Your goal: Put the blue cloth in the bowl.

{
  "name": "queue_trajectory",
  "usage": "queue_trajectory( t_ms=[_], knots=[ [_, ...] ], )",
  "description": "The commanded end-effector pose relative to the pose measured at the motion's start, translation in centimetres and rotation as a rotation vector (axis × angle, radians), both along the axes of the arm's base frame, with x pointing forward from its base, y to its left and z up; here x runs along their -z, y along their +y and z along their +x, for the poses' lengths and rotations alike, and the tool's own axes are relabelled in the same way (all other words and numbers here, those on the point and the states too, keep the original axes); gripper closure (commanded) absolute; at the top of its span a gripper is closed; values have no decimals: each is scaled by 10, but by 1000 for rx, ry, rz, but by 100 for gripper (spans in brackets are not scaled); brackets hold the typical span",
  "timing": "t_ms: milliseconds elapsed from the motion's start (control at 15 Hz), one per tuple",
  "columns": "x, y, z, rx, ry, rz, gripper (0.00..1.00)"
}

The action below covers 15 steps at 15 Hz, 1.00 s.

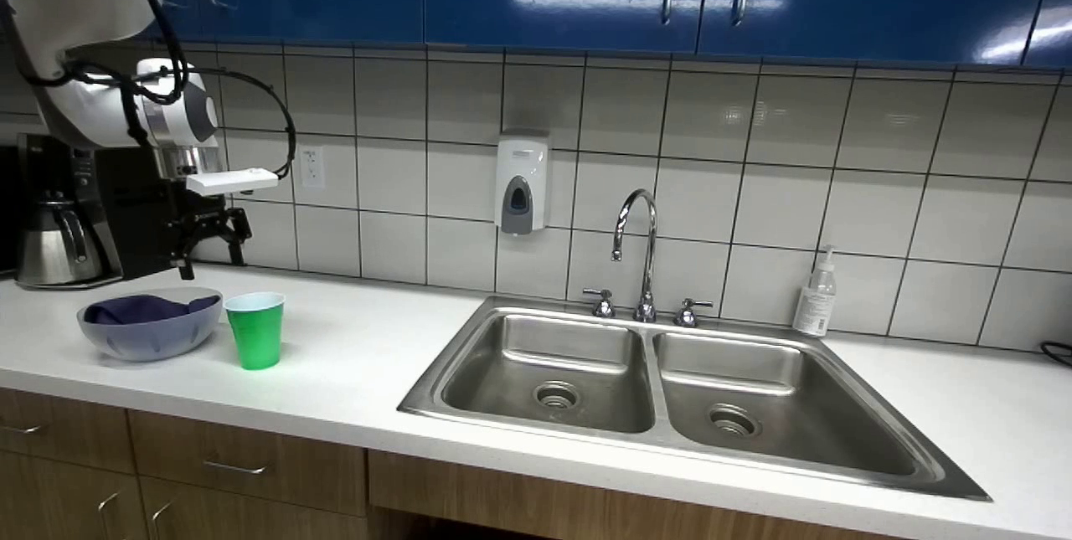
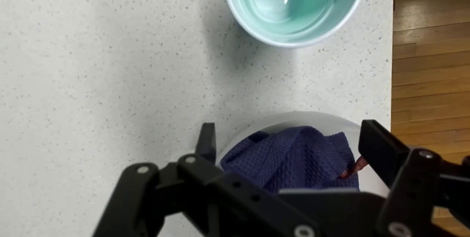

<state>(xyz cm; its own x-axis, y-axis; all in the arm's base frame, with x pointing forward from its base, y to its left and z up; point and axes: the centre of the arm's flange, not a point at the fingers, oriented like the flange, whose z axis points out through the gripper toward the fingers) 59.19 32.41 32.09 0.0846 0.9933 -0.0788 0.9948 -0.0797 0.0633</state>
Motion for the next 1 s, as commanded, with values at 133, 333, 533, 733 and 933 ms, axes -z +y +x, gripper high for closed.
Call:
queue_trajectory(
  t_ms=[133, 333, 533, 733, 933],
  knots=[
    [-10, -43, -22, 97, 2, -23, 0],
    [-10, -66, -23, 160, 14, -9, 0],
    [-11, -89, -23, 215, 27, 1, 0],
    [-7, -111, -24, 271, 42, 8, 0],
    [-4, -134, -29, 320, 47, 17, 0]
  ],
)
